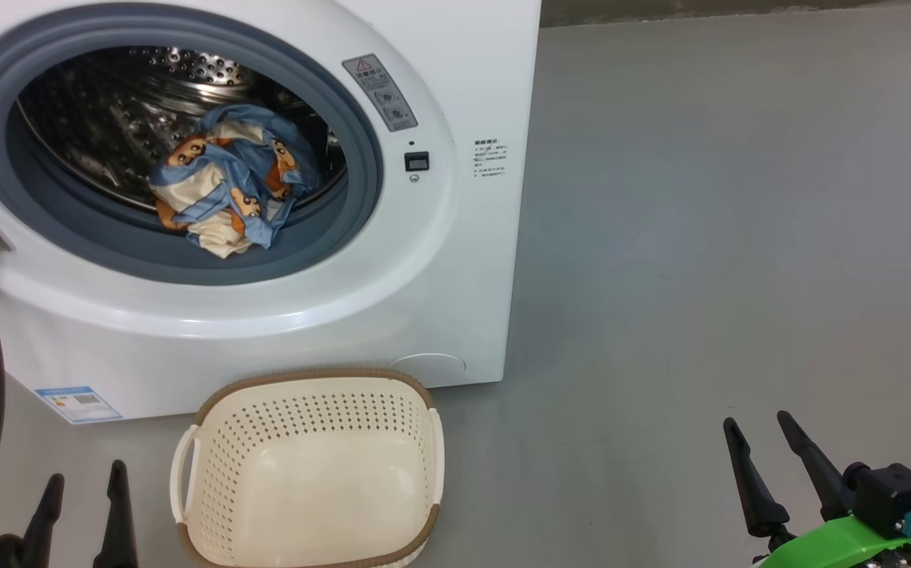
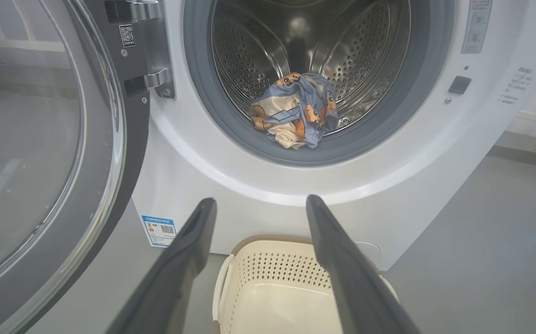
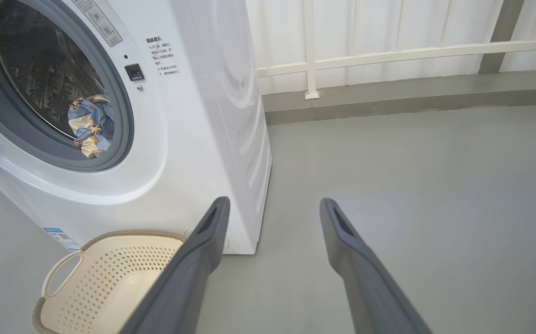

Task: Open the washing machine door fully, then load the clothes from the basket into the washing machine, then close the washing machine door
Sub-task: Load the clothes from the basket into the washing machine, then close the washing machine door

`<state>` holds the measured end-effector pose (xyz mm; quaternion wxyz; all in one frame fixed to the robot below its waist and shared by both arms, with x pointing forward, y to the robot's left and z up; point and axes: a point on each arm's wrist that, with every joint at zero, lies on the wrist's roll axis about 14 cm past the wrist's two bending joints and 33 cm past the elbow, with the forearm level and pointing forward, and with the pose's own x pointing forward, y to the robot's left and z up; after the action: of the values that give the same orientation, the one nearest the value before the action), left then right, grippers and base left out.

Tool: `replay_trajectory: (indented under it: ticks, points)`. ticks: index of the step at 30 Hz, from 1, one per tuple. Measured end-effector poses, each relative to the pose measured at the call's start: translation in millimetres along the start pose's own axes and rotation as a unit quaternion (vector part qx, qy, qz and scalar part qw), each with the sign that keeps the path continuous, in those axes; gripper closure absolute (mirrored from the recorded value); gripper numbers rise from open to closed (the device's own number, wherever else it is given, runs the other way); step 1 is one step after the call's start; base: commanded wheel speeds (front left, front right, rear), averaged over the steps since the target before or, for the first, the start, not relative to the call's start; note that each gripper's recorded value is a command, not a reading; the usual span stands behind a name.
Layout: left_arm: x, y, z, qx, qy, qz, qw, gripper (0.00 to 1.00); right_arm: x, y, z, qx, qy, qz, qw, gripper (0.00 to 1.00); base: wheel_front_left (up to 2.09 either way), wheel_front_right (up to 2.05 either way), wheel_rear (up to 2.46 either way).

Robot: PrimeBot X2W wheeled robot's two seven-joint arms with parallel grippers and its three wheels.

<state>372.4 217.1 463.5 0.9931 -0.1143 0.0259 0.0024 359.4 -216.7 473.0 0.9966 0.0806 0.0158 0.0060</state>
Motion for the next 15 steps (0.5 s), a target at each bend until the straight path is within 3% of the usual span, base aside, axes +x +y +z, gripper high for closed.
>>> replay_trajectory:
  ticks: [9, 15]
  points:
    - [1.0, -1.2, -1.7, 0.000, 0.002, -0.002, 1.000, 0.00, 0.9, -0.5, -0.5, 0.000, 0.001, -0.001, 1.000, 0.00, -0.06, 0.06, 0.00]
    - [1.3, 0.4, -3.1, 0.000, 0.004, 0.000, 1.000, 0.00, 2.0, -0.4, -2.3, 0.000, 0.003, 0.000, 1.000, 0.00, -0.79, 0.79, 0.00]
